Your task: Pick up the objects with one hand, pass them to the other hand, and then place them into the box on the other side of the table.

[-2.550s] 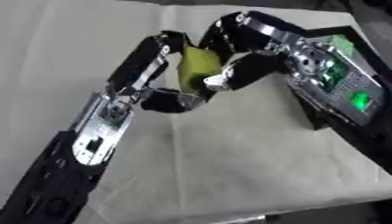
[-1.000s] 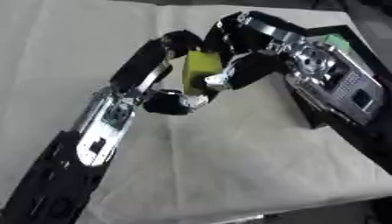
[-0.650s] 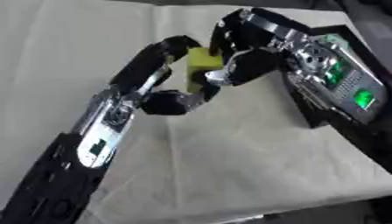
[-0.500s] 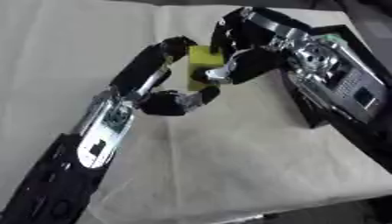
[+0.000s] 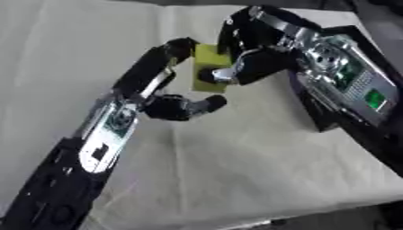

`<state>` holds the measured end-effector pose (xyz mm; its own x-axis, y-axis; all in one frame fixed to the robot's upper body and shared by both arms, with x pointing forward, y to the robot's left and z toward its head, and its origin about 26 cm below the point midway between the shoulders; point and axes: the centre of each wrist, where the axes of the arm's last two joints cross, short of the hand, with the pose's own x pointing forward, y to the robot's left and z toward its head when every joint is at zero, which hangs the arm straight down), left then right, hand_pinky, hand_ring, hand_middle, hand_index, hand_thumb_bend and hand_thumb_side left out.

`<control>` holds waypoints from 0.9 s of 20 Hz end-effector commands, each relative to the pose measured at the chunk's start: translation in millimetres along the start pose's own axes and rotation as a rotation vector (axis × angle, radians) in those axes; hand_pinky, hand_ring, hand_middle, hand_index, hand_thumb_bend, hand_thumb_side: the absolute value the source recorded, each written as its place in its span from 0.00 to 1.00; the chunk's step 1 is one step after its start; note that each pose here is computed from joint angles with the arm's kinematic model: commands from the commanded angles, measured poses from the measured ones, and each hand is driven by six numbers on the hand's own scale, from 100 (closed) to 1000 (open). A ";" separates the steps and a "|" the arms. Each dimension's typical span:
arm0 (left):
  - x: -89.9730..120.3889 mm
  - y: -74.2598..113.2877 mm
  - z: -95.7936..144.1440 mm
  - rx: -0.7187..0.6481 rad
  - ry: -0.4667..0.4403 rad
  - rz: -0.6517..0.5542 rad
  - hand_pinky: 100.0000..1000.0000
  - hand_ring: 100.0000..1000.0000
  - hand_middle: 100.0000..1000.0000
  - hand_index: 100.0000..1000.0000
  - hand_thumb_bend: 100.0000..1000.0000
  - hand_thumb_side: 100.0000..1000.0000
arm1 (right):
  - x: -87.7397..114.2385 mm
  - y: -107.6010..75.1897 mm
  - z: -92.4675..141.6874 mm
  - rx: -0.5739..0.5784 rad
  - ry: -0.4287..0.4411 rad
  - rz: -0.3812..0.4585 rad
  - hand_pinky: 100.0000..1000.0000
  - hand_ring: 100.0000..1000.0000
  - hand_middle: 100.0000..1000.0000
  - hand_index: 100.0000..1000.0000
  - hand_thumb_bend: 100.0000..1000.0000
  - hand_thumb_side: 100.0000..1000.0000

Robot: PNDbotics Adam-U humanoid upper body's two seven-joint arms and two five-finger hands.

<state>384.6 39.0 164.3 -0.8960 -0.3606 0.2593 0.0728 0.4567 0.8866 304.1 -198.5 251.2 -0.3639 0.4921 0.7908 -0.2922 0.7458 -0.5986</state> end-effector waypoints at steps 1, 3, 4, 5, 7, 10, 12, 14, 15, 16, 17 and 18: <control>-3.3 5.8 2.0 -0.002 0.009 -0.034 0.82 0.73 0.70 0.79 0.55 0.83 | 4.6 -16.4 5.0 -0.052 -0.018 0.035 0.49 0.44 0.28 0.36 0.23 0.00; -7.1 5.2 5.3 -0.001 0.029 -0.040 0.82 0.73 0.70 0.78 0.54 0.83 | 2.8 -22.1 7.4 -0.074 -0.019 0.042 0.49 0.44 0.28 0.36 0.23 0.00; -8.7 4.9 6.8 0.001 0.036 -0.042 0.82 0.73 0.69 0.78 0.53 0.83 | 1.8 -25.7 8.9 -0.088 -0.020 0.044 0.49 0.44 0.28 0.36 0.22 0.00; -10.0 4.6 8.0 0.002 0.043 -0.044 0.82 0.73 0.69 0.78 0.53 0.83 | 0.9 -29.2 10.4 -0.104 -0.020 0.043 0.49 0.44 0.28 0.36 0.22 0.00; -12.3 3.6 10.6 0.001 0.054 -0.046 0.82 0.73 0.69 0.78 0.52 0.83 | -1.1 -36.3 13.5 -0.140 -0.019 0.039 0.49 0.44 0.28 0.36 0.22 0.00; -15.0 2.6 13.8 -0.001 0.067 -0.049 0.82 0.73 0.69 0.78 0.51 0.83 | -5.6 -48.2 19.8 -0.208 -0.016 0.021 0.48 0.44 0.28 0.36 0.22 0.00; -16.1 3.4 15.3 0.003 0.071 -0.052 0.82 0.73 0.69 0.78 0.51 0.82 | -10.2 -57.4 25.8 -0.266 -0.008 0.007 0.48 0.44 0.28 0.36 0.21 0.00; -16.7 4.5 16.3 0.007 0.073 -0.055 0.82 0.73 0.69 0.78 0.51 0.81 | -16.0 -66.3 32.9 -0.326 0.006 -0.006 0.48 0.44 0.28 0.36 0.21 0.00; -17.0 5.2 16.8 0.009 0.075 -0.056 0.82 0.73 0.69 0.78 0.51 0.81 | -19.7 -71.1 37.4 -0.360 0.018 -0.013 0.47 0.44 0.28 0.36 0.21 0.00; -17.1 5.7 17.1 0.010 0.076 -0.057 0.82 0.73 0.69 0.78 0.51 0.80 | -23.3 -75.3 41.6 -0.392 0.029 -0.021 0.47 0.44 0.28 0.36 0.21 0.00; -17.2 6.3 17.4 0.012 0.077 -0.059 0.82 0.73 0.69 0.78 0.51 0.80 | -27.5 -79.6 46.5 -0.428 0.044 -0.028 0.47 0.44 0.28 0.36 0.21 0.00; -17.1 6.7 17.4 0.013 0.076 -0.060 0.82 0.73 0.69 0.78 0.51 0.80 | -30.8 -83.0 50.5 -0.457 0.054 -0.035 0.47 0.44 0.28 0.36 0.21 0.00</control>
<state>392.8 61.6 149.3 -0.8542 -0.4521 0.2568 0.0423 0.4318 0.9010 298.8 -289.3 253.4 -0.2799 0.4577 0.8439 0.0623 0.8858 -0.4598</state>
